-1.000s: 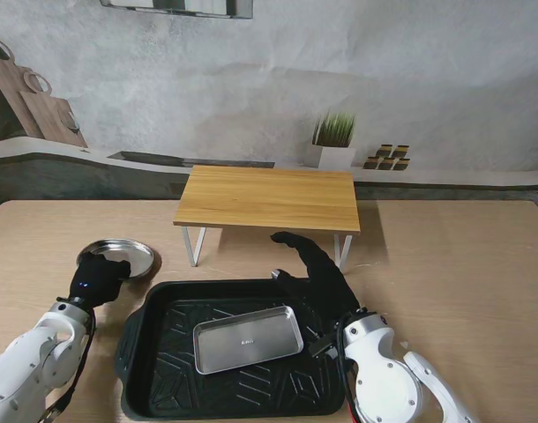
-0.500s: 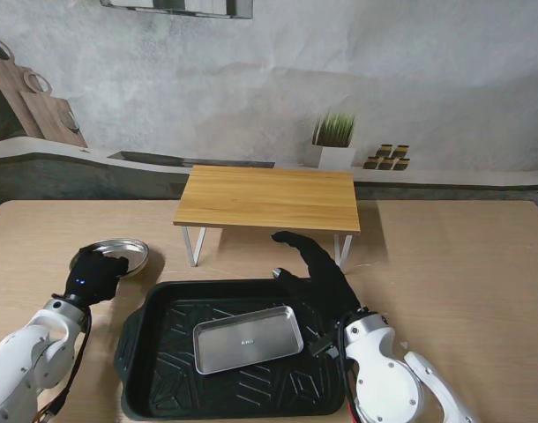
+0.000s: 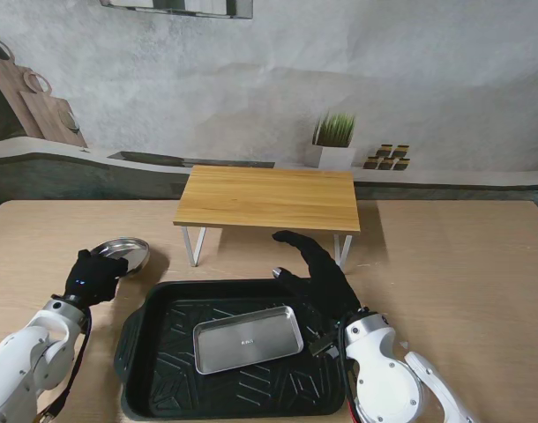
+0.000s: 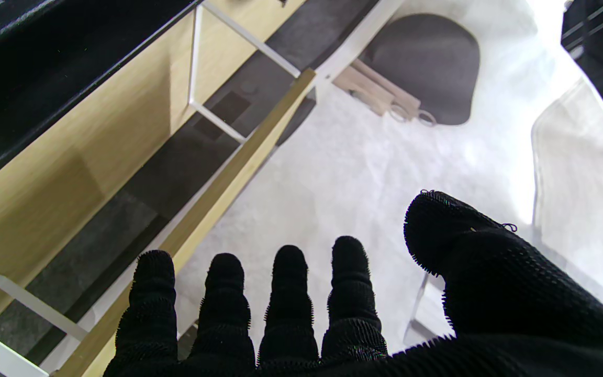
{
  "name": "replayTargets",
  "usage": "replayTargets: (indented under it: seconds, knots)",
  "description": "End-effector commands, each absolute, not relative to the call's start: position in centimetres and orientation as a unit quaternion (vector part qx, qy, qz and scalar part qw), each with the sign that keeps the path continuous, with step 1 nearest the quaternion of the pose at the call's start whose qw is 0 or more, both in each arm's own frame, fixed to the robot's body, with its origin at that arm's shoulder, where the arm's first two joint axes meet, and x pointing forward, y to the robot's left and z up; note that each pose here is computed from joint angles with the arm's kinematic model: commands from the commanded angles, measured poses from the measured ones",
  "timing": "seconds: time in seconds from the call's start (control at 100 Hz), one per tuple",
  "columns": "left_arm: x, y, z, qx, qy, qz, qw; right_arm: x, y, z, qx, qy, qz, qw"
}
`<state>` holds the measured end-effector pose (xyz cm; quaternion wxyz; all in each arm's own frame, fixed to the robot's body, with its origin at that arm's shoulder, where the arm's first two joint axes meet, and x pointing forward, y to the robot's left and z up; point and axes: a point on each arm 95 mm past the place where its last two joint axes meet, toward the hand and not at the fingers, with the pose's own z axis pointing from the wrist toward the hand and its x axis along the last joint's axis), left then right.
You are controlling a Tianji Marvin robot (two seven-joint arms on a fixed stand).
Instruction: Stack the baking trays onto the shelf
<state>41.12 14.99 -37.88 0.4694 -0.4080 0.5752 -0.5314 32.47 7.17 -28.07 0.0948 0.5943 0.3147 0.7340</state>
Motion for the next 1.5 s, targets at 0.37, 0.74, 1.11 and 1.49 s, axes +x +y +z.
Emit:
replayTargets:
  seconds: [0.37,0.74,1.11,1.49]
  knots:
    - [40.2,15.2,-35.3,-0.376,0.582,-0.519,0.500,32.2,7.5,-28.0,0.599,0.311,0.733,0.087]
    - [36.3,14.5,-32.1,-0.353,0.608,-0.499,0.507,32.0,7.3,-27.9,0.600,0.309,0.733,0.087]
    - [31.5,12.4,-30.1,-0.331,0.628,-0.511,0.484,31.8,7.2,-28.0,0.601,0.308,0.733,0.083]
    - [27.2,9.1,-27.9,-0.294,0.648,-0.533,0.458,31.8,7.2,-28.0,0.603,0.305,0.733,0.079]
